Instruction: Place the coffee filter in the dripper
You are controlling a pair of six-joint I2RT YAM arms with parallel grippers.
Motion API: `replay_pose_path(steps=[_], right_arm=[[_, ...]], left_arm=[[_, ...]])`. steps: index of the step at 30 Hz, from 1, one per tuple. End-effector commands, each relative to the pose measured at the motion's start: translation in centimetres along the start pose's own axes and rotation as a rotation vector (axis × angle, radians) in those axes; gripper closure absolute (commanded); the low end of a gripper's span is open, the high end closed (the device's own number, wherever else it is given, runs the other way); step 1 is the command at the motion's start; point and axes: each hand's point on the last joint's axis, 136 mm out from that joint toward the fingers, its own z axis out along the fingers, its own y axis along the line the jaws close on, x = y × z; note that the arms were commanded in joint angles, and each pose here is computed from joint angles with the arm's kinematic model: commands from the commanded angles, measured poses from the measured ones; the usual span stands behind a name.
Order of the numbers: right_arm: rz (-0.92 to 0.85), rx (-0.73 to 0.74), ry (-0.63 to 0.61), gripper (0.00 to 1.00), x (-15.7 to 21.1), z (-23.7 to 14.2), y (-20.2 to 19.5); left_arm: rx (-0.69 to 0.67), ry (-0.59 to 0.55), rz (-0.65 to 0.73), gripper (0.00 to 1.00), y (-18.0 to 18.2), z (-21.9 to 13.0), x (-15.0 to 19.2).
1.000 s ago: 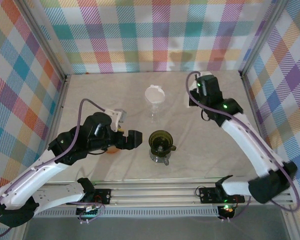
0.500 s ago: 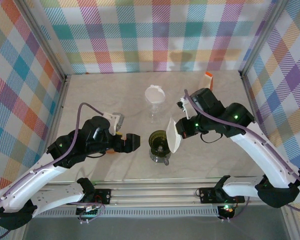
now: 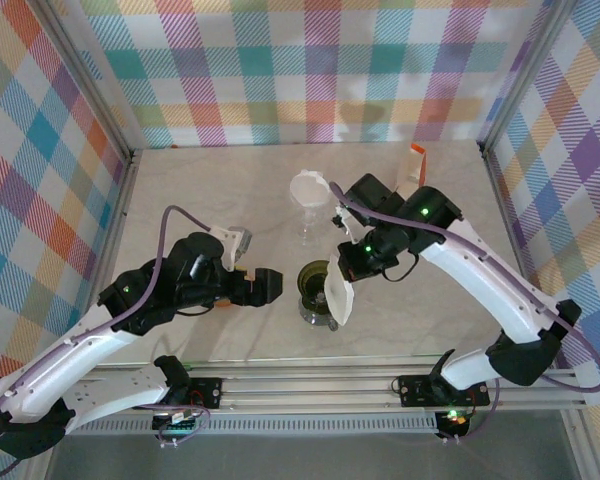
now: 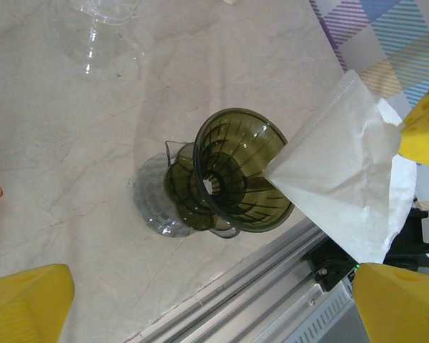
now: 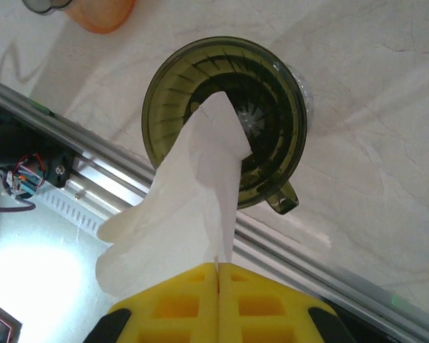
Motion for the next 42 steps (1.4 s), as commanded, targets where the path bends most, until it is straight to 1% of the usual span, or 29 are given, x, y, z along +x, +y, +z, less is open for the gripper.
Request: replay_pose_path(steps=[1,5,9,14,18,22,28,33,36,37,39,42], right_arm=[[0.013,0.046,-0.032,1.00,-1.0,-0.6,-0.4],[0.021,0.136,-0.008,1.00,-1.9,0.2,-1.5],[0.021,0.182,0.006,1.00,-3.0,1.3,-1.8],[0.019,0.204,0.049,1.00,-3.7,3.1,-1.9],[0.012,0.236,0.052,1.00,-4.1,4.1,-2.4],[0.016,0.222,0.046,0.97,-4.3,4.9,-2.2],[0.013,0.211,0.008,0.82,-4.8,4.9,-2.0],[0.003,0.198,-0.052,0.63,-5.1,3.9,-1.8],[0.000,0.188,-0.108,0.50,-5.4,3.1,-1.8],[-0.001,0.185,-0.124,0.47,-5.5,2.8,-1.7],[-0.003,0.173,-0.171,0.43,-5.8,2.1,-1.6],[-0.009,0.150,-0.241,0.39,-6.1,1.1,-1.4]], left_arm=[[0.017,-0.013,0.004,0.00,-0.2,0.3,-0.4],[0.010,-0.001,0.013,0.00,-0.1,0.6,-0.2],[0.018,0.015,0.015,0.00,-0.4,1.1,-0.1],[0.029,0.031,0.011,0.00,-0.7,1.7,-0.1],[0.026,0.040,0.008,0.00,-0.6,2.2,0.1],[0.016,0.052,0.006,0.00,-0.4,2.7,0.3],[0.014,0.068,-0.003,0.00,-0.3,3.5,0.6],[0.012,0.069,-0.006,0.00,-0.3,3.5,0.6],[0.011,0.068,-0.010,0.00,-0.2,3.5,0.6],[0.011,0.065,-0.010,0.00,-0.2,3.5,0.6],[0.014,0.060,-0.015,0.00,-0.3,3.5,0.6],[0.020,0.054,-0.022,0.00,-0.4,3.6,0.4]])
